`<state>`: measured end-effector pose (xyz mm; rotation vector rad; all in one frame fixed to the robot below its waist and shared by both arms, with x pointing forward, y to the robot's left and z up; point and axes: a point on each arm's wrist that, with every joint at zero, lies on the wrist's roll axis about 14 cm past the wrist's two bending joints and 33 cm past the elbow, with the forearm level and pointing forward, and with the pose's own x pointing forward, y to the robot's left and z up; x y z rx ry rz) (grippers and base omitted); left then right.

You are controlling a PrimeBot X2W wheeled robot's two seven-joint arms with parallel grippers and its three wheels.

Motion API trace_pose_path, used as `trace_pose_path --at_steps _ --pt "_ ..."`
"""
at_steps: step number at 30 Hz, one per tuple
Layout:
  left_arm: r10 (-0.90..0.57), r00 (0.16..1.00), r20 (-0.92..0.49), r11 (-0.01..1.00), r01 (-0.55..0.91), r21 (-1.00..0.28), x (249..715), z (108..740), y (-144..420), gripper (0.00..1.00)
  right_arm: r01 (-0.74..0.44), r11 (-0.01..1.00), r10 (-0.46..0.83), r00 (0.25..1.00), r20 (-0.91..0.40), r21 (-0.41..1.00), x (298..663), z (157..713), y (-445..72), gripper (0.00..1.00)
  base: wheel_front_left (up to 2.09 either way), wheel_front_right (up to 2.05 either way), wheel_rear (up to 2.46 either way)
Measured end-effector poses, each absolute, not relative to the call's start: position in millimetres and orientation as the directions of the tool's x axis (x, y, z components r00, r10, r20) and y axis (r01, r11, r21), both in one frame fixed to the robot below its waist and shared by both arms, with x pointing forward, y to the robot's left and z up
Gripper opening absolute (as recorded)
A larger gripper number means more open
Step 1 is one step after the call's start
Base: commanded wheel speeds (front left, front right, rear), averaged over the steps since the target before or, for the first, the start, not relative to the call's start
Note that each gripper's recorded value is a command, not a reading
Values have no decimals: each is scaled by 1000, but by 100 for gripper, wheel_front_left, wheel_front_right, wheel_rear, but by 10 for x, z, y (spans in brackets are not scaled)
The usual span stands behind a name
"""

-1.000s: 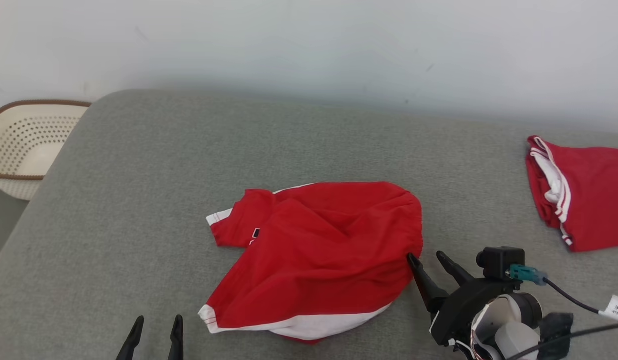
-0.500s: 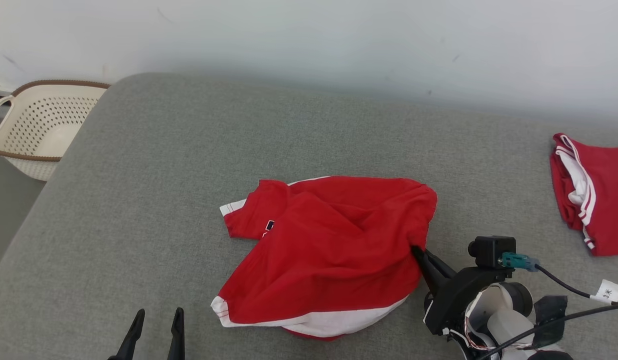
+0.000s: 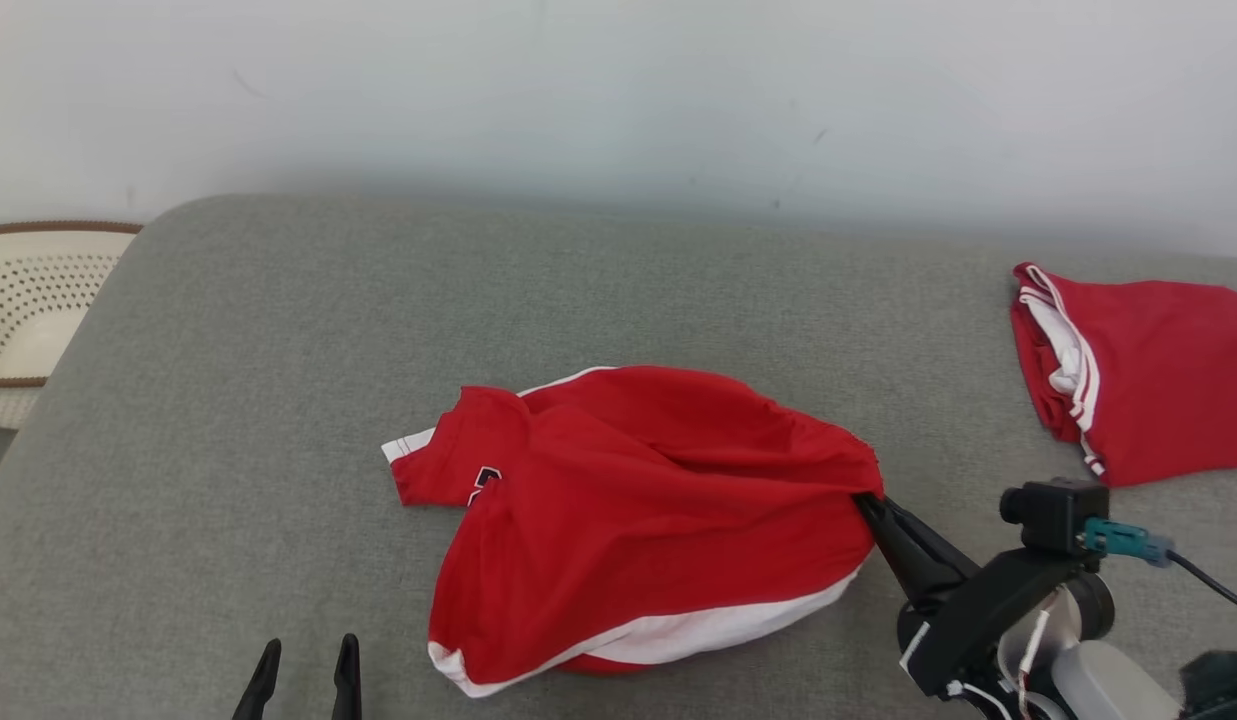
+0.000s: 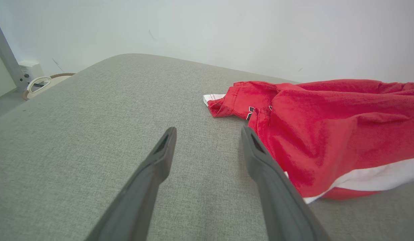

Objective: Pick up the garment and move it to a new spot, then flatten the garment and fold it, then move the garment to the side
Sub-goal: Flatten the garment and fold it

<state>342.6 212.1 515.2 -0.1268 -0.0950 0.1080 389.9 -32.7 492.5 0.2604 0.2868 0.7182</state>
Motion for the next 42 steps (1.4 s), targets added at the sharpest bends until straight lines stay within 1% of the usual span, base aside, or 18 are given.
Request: trace_pose_path --at_steps 9,13,20,23,28,34,39,42 --pt "94 991 97 987 -79 -142 3403 5166 2045 100 -593 740 661 728 -182 317 3593 5158 -568 0 0 0 0" --pt "99 990 105 985 -82 -152 3380 5186 2050 100 -594 739 662 726 -183 317 3473 5278 -579 0 0 0 0" --pt "99 989 109 984 -81 -157 3335 5187 2039 100 -602 746 660 727 -190 286 3456 5352 -476 0 0 0 0" --pt "103 988 112 984 -85 -158 3311 5191 2053 100 -603 749 658 728 -193 275 3541 5346 -418 0 0 0 0" --pt "109 988 111 984 -91 -152 3266 5181 2073 100 -602 768 639 741 -208 216 3767 5273 -376 0 0 0 0" --pt "123 986 110 982 -106 -154 3224 5173 2109 100 -600 771 636 742 -212 215 4020 5185 -228 0 0 0 0" --pt "129 986 105 981 -112 -156 3199 5157 2121 100 -605 786 616 748 -247 130 4231 5056 -178 0 0 0 0" --pt "138 985 102 980 -121 -156 3182 5145 2139 100 -612 783 617 740 -267 114 4285 4962 -106 0 0 0 0"
